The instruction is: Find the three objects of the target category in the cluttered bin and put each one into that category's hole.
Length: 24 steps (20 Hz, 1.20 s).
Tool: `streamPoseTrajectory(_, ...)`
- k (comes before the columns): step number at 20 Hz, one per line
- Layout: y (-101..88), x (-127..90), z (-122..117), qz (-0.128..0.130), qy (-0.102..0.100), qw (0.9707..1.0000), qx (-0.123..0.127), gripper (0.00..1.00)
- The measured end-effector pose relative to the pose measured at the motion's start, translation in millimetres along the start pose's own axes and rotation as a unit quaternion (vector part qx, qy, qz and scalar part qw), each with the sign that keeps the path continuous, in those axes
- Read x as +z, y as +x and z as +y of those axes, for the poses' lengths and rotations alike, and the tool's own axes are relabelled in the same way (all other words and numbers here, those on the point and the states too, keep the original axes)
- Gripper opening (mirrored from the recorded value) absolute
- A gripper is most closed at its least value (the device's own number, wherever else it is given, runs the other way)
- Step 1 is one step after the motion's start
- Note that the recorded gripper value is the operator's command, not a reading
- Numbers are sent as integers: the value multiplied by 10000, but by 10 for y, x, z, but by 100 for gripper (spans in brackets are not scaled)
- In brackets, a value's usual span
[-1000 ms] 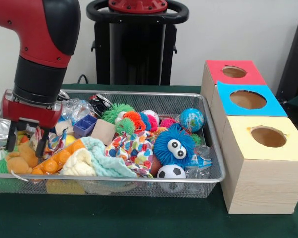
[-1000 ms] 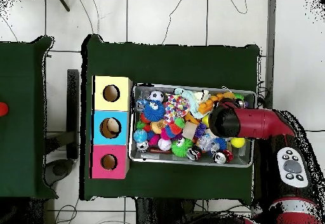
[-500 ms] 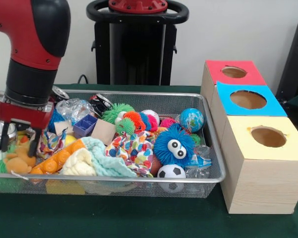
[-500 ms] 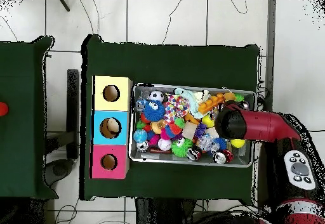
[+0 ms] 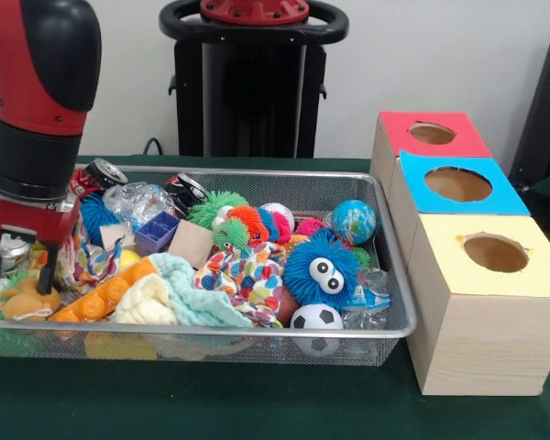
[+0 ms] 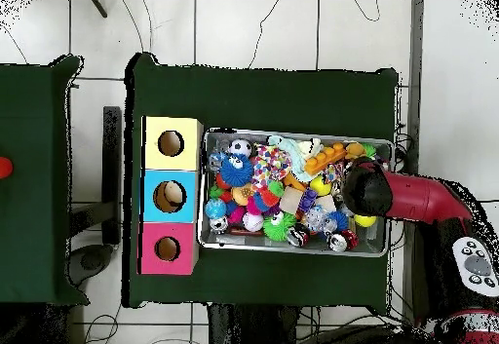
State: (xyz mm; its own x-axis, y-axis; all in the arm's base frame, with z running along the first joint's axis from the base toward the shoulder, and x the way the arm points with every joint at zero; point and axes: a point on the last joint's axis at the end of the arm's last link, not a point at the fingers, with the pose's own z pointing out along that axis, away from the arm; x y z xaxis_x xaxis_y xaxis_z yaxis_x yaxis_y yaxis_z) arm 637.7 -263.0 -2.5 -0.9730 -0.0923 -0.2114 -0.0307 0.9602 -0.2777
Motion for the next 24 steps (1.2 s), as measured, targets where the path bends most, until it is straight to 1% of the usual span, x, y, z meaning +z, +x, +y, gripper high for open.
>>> streamPoseTrajectory(2,-11,7,-2,-22,-41,10000,44,100)
streamPoseTrajectory(5,-32,27,14,-74,-165,9997,142,100)
streamPoseTrajectory(9,-40,40,24,-111,-259,9994,212,100)
streamPoseTrajectory(16,-60,55,28,-155,-342,9989,276,100)
streamPoseTrajectory(24,-75,61,70,-170,-380,9988,265,100)
